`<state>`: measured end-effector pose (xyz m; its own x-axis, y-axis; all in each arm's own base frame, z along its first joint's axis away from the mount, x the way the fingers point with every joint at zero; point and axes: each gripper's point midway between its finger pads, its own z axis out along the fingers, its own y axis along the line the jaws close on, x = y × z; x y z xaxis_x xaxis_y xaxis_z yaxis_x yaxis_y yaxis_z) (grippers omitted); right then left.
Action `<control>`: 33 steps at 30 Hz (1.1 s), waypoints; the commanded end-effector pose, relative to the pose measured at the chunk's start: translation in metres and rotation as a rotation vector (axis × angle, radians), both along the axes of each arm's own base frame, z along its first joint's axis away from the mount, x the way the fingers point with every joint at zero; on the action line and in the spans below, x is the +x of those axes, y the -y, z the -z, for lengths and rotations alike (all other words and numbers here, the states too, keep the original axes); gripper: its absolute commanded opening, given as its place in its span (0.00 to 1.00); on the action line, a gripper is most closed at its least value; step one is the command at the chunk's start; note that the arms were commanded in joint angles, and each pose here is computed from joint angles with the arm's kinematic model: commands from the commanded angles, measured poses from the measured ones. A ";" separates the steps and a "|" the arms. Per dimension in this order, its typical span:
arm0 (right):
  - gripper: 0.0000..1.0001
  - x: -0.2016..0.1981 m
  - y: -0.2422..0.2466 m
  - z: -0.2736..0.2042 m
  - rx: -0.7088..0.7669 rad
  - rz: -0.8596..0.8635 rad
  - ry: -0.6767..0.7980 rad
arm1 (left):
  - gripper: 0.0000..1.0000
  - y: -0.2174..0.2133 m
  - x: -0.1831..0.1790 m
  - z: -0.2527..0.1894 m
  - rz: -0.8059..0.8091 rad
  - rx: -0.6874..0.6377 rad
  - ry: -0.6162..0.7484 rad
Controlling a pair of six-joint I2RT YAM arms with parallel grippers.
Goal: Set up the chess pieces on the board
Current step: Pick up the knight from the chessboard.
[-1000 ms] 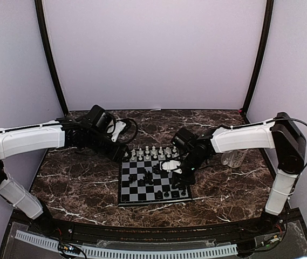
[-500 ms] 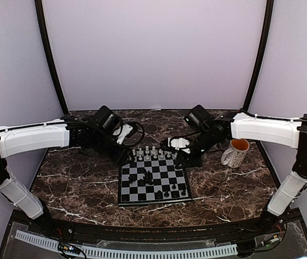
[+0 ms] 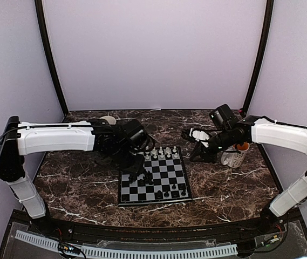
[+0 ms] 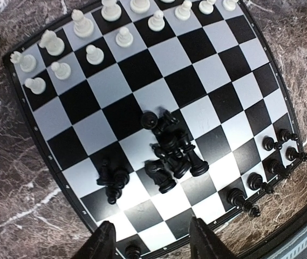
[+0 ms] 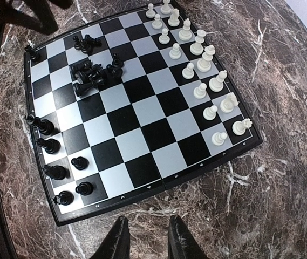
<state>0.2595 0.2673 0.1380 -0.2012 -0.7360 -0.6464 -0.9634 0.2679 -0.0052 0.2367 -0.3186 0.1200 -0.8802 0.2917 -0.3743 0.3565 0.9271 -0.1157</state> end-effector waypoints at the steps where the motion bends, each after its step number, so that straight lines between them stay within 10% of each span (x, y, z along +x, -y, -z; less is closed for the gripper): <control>1: 0.26 0.000 -0.006 -0.016 0.074 -0.012 0.032 | 0.47 0.001 -0.012 0.019 -0.151 0.061 -0.087; 33: 0.27 -0.007 -0.003 -0.009 0.067 -0.041 0.023 | 0.37 0.011 -0.007 0.070 -0.164 0.165 -0.175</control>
<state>0.2514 0.2701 0.1442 -0.1742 -0.7080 -0.6844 -0.9717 0.2363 0.0028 0.2267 -0.3308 0.0485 -0.9669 0.1768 -0.1842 0.1823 0.9832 -0.0132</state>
